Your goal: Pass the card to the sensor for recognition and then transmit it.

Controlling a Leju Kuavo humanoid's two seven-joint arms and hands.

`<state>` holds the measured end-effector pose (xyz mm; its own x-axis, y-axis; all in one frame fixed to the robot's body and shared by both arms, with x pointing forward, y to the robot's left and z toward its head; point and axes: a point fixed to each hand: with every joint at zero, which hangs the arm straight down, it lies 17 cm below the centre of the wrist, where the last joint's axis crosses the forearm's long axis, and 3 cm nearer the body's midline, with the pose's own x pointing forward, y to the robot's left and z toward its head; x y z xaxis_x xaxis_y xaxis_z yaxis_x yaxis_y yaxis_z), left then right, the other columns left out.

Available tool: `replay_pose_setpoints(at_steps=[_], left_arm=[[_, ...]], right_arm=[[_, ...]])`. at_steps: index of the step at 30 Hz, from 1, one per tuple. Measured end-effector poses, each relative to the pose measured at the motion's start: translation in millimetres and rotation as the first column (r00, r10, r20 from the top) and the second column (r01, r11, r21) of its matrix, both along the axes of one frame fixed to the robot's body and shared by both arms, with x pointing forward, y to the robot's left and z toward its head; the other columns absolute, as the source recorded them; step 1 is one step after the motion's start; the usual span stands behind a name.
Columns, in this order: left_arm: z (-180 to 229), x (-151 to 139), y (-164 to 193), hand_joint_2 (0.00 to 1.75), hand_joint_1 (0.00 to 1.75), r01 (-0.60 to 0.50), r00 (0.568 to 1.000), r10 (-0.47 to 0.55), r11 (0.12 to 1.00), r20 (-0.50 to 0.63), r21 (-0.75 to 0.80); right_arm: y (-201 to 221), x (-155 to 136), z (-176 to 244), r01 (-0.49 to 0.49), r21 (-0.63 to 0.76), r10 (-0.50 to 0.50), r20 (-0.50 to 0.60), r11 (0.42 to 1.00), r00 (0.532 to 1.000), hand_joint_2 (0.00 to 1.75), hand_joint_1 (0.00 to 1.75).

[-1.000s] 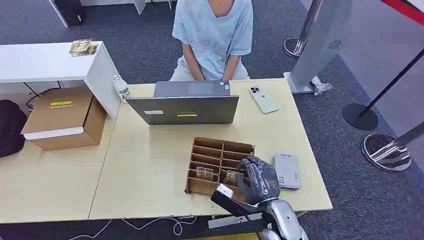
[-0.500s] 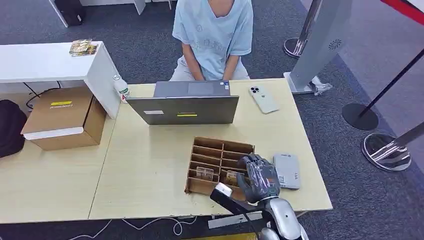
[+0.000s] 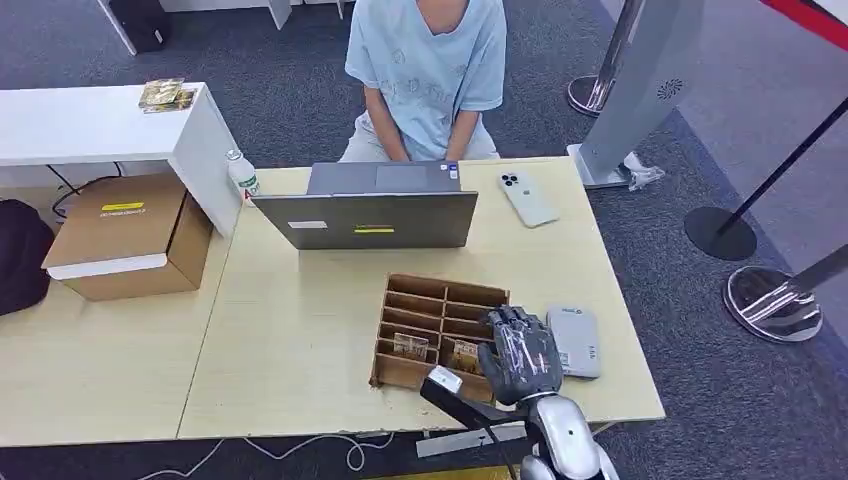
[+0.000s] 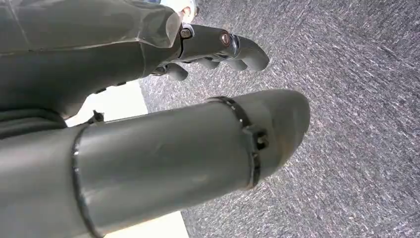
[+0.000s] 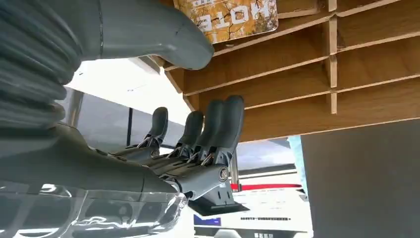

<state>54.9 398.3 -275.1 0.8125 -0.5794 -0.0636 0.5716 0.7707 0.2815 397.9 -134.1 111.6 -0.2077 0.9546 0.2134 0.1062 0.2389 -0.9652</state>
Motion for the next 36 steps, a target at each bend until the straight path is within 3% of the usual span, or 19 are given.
replay_pose_setpoints(at_steps=[3,19,25,27,30,36], left_arm=[[0.0,0.0,0.2,0.0,0.0,0.0,1.0,0.0,1.0,0.0,0.0],[0.0,0.0,0.2,0.0,0.0,0.0,1.0,0.0,1.0,0.0,0.0],[0.0,0.0,0.2,0.0,0.0,0.0,1.0,0.0,1.0,0.0,0.0],[0.0,0.0,0.2,0.0,0.0,0.0,1.0,0.0,1.0,0.0,0.0],[0.0,0.0,0.1,0.0,0.0,0.0,1.0,0.0,1.0,0.0,0.0],[0.0,0.2,0.1,0.0,0.0,0.0,1.0,0.0,1.0,0.001,-0.001]], right_arm=[[-0.2,0.2,-0.6,0.002,-0.007,-0.002,0.0,1.0,1.0,1.75,0.98],[-0.2,0.2,-1.3,0.002,-0.008,-0.002,-0.001,1.0,1.0,1.75,0.98],[0.7,0.0,-1.5,-0.004,0.006,0.004,-0.005,1.0,1.0,1.75,1.1],[1.7,-0.2,-0.6,-0.009,0.023,0.009,-0.004,1.0,1.0,1.75,1.03],[4.4,-0.5,3.0,-0.018,0.057,0.017,0.004,0.998,1.0,1.75,1.12],[5.0,-0.1,15.3,-0.024,0.119,0.02,0.039,0.993,0.999,1.75,1.03]])
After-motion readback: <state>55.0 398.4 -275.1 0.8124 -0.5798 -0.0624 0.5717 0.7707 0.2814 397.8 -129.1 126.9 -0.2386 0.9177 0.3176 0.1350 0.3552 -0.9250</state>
